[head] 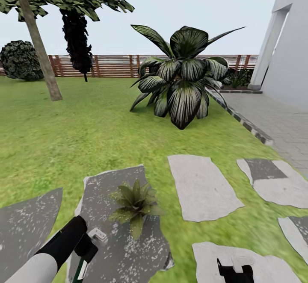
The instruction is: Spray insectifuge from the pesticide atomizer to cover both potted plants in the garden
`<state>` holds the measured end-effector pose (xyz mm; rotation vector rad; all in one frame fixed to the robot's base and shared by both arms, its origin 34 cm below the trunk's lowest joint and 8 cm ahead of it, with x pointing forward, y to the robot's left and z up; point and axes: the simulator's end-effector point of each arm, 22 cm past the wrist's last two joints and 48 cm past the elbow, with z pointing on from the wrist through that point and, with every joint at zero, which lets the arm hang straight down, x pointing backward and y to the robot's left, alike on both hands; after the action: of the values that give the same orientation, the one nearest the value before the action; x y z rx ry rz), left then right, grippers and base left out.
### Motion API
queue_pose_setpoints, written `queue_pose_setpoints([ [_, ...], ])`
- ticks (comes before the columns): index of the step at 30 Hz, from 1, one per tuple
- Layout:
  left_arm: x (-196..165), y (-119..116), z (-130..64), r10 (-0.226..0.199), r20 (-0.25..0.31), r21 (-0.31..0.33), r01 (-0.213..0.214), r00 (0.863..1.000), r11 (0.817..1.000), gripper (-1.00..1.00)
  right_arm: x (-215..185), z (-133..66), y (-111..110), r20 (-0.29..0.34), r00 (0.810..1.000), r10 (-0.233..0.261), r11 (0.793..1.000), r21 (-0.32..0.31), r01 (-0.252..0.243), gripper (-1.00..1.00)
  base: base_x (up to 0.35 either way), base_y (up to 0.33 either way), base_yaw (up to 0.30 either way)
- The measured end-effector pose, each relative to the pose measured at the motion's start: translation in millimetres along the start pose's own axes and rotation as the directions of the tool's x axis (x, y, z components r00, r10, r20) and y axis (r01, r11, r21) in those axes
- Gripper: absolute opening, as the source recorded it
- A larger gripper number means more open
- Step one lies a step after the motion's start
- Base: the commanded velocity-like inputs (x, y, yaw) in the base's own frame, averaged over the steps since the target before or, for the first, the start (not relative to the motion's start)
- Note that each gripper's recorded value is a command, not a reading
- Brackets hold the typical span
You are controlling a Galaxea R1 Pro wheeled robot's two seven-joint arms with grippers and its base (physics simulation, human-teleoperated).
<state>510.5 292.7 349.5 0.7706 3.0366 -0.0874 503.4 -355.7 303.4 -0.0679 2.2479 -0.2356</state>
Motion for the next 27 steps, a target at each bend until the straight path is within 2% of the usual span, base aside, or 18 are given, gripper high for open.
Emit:
queue_pose_setpoints([
  [5,-2.1,5.1,2.7,0.033,-0.013,-0.07,-0.034,0.999,0.997,-1.0,0.0,0.0,0.0,0.0,1.0,0.0,1.0,0.0,0.0,1.0,0.0,-0.002,0.224],
  [7,-3.8,4.3,3.0,0.038,-0.013,-0.079,-0.038,0.999,0.996,-1.0,-0.2,0.0,0.0,0.0,1.0,0.0,1.0,0.0,0.0,1.0,0.0,-0.114,0.057],
  [23,-8.6,-1.2,3.3,0.045,-0.007,-0.08,-0.045,0.999,0.996,-1.0,-0.1,-0.1,-1.6,0.001,1.0,-0.001,1.0,0.003,0.001,1.0,0.087,-0.262,0.003],
  [27,-8.6,-1.2,3.2,0.045,-0.007,-0.08,-0.045,0.999,0.996,-1.0,-0.5,0.0,-1.6,0.001,1.0,-0.001,1.0,0.003,0.001,1.0,0.199,-0.27,0.17],
])
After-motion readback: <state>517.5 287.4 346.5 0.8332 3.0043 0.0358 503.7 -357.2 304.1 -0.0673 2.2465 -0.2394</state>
